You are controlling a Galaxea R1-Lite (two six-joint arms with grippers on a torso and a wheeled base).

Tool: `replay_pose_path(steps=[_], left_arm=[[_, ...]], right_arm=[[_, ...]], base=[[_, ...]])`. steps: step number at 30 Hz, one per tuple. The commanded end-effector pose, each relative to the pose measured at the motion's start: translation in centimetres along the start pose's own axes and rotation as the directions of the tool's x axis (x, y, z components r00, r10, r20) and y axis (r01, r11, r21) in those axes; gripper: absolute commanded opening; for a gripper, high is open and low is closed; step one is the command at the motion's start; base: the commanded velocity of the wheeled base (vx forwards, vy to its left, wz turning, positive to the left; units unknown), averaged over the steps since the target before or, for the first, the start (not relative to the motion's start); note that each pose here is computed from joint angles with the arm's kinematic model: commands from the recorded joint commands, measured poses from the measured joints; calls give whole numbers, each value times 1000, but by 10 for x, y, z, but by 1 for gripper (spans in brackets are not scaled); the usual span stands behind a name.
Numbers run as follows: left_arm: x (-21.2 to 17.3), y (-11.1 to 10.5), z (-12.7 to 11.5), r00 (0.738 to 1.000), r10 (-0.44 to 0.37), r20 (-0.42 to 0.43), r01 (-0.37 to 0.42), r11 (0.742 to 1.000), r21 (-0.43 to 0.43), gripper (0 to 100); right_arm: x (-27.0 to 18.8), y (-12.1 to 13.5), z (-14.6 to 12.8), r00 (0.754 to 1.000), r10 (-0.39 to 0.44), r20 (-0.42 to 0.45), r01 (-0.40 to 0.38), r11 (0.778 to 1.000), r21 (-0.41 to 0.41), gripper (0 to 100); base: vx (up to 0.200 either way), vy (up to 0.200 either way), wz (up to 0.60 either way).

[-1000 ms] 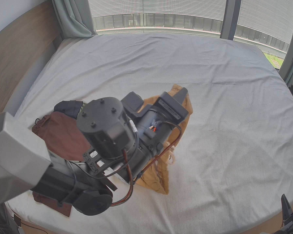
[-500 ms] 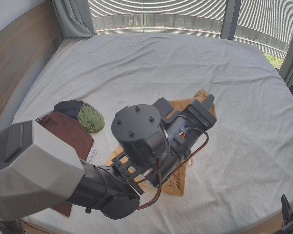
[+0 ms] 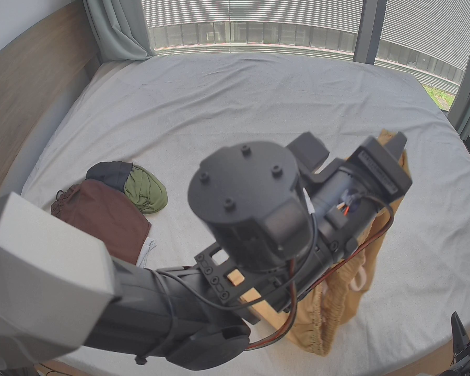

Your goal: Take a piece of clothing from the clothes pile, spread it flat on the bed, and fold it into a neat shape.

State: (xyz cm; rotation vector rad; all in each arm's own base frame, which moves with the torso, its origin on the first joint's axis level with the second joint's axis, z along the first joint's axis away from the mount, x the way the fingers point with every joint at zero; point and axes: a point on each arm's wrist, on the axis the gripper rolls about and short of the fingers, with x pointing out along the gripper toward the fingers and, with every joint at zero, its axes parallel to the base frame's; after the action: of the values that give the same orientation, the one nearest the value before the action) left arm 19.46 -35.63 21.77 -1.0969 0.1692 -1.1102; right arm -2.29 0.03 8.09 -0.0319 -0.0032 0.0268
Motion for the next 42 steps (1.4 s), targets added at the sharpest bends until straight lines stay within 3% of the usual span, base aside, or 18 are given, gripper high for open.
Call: replay_pose_path(steps=[1,5,10,13,15,18,25,42], left_arm=[[5,-55,29,990,-118,71,122,990,-63,0],[-3,-73,55,984,-131,118,144,983,-113,0],[-23,-58,79,991,-43,129,58,992,-114,0],[-35,-36,79,993,41,111,-29,994,-102,0],[-49,-10,70,988,132,79,-124,987,-99,0],[-61,11,69,979,187,78,-180,980,-85,0],[-76,41,74,966,240,97,-235,970,-58,0],[-110,79,75,944,299,137,-302,953,1,0]], right_arm=[[0,0,-5,1000,1,-1,-1,1000,0,100],[0,0,-5,1000,1,-1,-1,1000,0,100],[0,0,-5,1000,-1,-1,1,1000,0,100],[0,0,-5,1000,-1,-1,1,1000,0,100],[0,0,-5,1000,-1,-1,1,1000,0,100],[0,0,-5,1000,-1,-1,1,1000,0,100],[0,0,-5,1000,-1,-1,1,1000,0,100],[0,0,-5,1000,-1,-1,1,1000,-2,100]], base=[[0,0,0],[0,0,0],[0,0,0],[0,0,0],[0,0,0],[0,0,0],[0,0,0],[0,0,0]])
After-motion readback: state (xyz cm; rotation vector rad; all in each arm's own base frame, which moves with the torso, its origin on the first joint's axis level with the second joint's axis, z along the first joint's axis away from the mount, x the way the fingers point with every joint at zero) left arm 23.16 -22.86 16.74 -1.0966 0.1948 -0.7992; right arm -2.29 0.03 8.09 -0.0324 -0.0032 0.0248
